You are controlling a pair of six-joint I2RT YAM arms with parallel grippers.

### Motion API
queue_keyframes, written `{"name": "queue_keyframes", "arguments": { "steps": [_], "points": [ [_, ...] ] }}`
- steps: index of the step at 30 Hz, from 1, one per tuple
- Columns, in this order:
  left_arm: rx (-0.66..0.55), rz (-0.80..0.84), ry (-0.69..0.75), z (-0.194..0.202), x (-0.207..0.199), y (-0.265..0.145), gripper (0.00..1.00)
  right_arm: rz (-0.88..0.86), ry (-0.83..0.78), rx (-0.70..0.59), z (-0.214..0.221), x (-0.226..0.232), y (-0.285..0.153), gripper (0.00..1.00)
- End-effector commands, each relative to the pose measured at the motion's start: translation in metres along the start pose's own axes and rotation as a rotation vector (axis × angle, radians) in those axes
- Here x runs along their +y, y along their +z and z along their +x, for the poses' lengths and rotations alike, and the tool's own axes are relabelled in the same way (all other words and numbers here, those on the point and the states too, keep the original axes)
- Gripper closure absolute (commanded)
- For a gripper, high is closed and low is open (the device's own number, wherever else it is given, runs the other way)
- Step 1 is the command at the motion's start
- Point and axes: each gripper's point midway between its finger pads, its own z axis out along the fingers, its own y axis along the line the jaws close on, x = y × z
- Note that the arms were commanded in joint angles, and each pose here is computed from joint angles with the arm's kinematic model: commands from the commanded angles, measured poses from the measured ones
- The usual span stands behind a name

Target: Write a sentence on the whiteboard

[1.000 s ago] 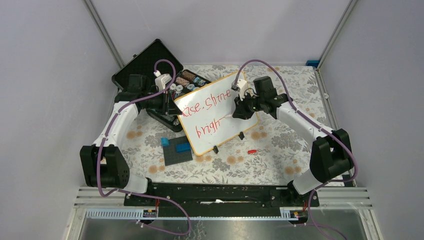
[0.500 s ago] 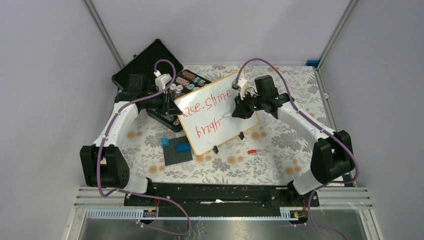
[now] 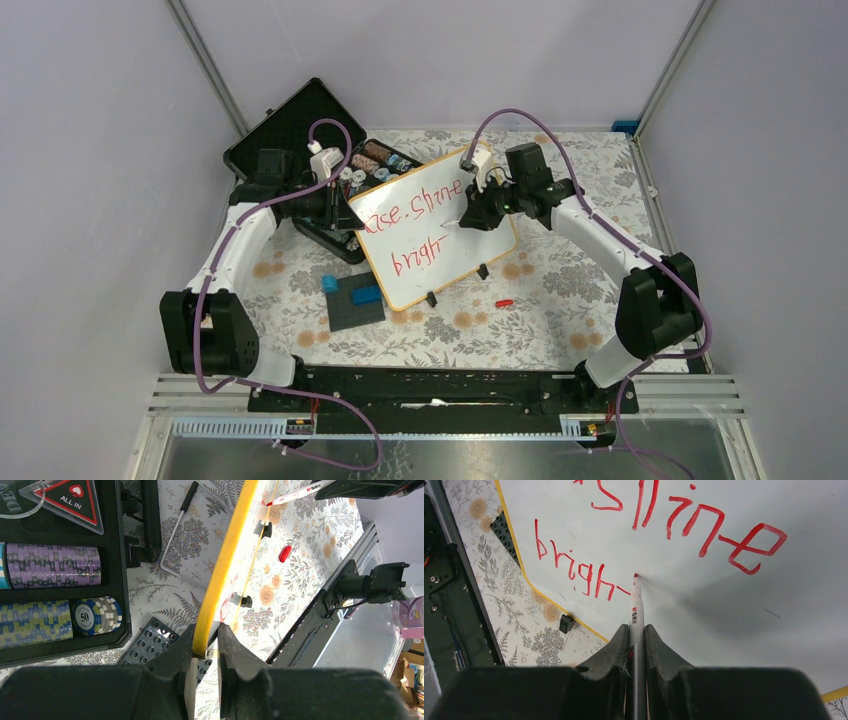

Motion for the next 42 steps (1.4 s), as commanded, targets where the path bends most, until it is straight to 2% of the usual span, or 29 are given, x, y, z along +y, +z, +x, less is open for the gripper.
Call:
{"name": "queue_keyframes", "arguments": {
  "steps": [1, 22, 42],
  "points": [
    [0.026, -0.063, 0.080, 0.005, 0.013, 0.006, 1.00, -0.006, -0.019, -0.023, -0.010, 0.000, 0.000, 1.00],
    [0.025, -0.064, 0.085, 0.007, 0.012, 0.005, 1.00, -0.028, 0.015, 0.039, 0.034, 0.014, -0.002, 1.00],
    [0.023, -0.068, 0.086, 0.006, 0.012, 0.004, 1.00, 0.032, -0.028, 0.041, 0.026, 0.002, -0.011, 1.00]
  ]
}}
